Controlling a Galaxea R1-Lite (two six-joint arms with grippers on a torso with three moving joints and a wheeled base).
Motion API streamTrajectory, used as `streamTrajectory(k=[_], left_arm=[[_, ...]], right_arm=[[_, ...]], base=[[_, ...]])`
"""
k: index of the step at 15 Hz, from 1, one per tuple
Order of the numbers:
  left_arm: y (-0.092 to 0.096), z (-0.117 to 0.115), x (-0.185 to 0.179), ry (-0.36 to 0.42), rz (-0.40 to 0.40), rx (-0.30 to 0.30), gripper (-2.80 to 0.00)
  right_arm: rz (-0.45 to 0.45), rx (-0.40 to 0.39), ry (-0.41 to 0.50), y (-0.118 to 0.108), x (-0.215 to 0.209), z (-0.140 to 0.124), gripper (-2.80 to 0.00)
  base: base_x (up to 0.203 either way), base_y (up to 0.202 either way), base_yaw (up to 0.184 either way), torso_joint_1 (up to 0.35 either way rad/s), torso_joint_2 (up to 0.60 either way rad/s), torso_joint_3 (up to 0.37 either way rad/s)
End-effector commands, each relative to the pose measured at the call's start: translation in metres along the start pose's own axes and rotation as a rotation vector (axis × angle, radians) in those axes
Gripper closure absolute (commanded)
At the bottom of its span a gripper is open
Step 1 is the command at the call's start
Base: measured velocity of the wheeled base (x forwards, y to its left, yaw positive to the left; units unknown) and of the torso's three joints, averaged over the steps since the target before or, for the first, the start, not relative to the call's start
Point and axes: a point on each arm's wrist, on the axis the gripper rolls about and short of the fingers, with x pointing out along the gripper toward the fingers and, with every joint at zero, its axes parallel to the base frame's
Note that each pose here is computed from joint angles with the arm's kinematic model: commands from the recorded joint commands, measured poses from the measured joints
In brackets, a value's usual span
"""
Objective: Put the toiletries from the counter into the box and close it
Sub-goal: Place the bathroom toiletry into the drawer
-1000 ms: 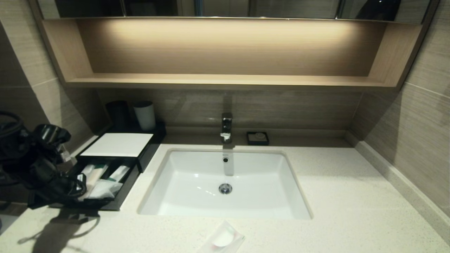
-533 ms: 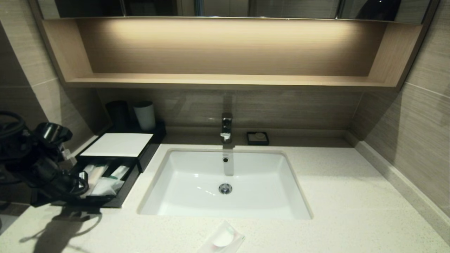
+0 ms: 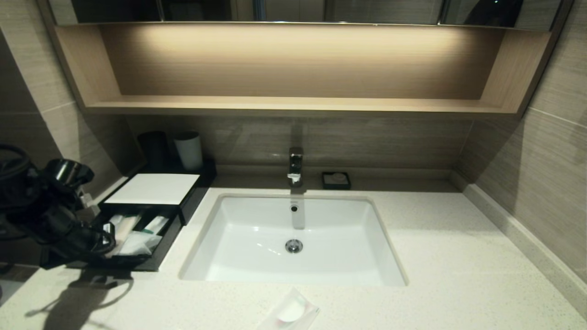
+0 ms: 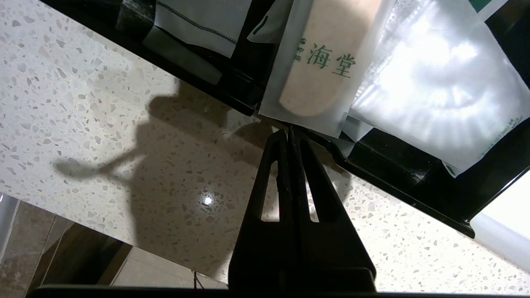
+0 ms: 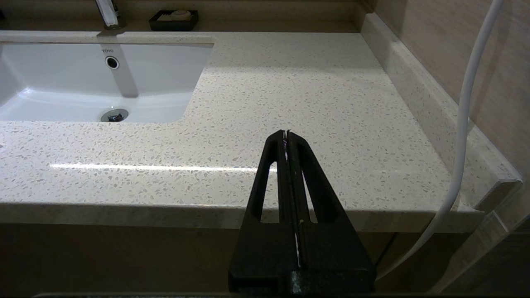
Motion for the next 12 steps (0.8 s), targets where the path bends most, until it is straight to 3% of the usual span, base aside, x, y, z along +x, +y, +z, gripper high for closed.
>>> streamTrajectory(k=[1, 12], left_arm=[[0.0001, 0.0006, 0.0022, 0.004, 0.002, -0.002, 0.0], [-0.003, 0.0102, 0.0046, -0.046, -0.019, -0.057, 0.0]], right_arm=[[0.0, 0.0, 0.0, 0.0, 0.0, -0.0004, 0.0], [0.0, 0.0, 0.0, 0.0, 0.0, -0.0004, 0.0]], base=[[0.0, 0.0, 0.0, 0.0, 0.0, 0.0], [0.0, 0.0, 0.0, 0.0, 0.0, 0.0]])
